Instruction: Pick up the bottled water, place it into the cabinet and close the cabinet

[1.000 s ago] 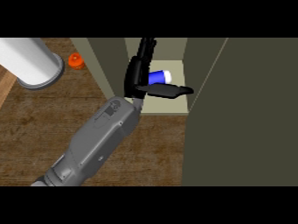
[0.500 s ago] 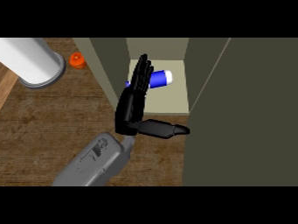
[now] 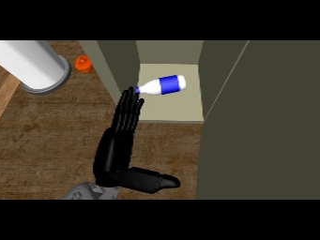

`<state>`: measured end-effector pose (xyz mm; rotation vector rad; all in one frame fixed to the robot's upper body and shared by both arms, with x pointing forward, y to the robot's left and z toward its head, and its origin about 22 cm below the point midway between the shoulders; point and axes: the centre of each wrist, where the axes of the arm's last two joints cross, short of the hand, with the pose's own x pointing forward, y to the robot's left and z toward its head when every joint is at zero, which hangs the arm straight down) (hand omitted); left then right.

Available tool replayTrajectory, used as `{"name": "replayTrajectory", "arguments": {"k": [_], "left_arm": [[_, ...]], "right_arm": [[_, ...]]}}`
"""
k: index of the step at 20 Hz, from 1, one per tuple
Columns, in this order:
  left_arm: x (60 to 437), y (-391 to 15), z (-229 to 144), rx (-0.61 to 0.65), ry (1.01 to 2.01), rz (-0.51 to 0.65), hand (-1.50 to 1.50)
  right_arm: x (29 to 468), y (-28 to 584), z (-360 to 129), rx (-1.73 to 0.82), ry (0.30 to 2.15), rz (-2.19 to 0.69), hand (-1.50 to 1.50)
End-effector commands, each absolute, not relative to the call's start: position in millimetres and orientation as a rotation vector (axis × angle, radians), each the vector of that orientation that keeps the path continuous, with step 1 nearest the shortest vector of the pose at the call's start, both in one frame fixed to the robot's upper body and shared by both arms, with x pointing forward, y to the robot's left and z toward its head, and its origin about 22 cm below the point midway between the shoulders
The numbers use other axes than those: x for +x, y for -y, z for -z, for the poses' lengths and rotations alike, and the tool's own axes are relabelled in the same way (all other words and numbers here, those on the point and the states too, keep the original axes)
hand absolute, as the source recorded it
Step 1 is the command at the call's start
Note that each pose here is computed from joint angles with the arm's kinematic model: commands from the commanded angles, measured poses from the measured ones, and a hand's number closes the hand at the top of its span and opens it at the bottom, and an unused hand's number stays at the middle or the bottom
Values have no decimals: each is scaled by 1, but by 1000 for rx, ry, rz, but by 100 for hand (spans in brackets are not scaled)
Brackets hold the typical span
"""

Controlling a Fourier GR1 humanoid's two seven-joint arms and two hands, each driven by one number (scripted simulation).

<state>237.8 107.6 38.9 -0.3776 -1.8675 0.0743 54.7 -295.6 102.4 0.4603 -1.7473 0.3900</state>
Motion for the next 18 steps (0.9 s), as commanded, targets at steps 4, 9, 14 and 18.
{"name": "replayTrajectory", "arguments": {"k": [4,9,14,18], "left_arm": [[198,-135,-38,-372,1891,-117,-150],[192,-159,-31,-332,1873,-110,-150],[173,-177,-33,-306,1875,-140,-150],[173,-192,-44,-306,1901,-171,-150]], "right_arm": [[50,266,-145,529,1702,-607,150],[49,239,-153,600,1712,-652,150],[52,224,-149,634,1699,-659,150],[56,206,-150,674,1695,-661,150]]}}
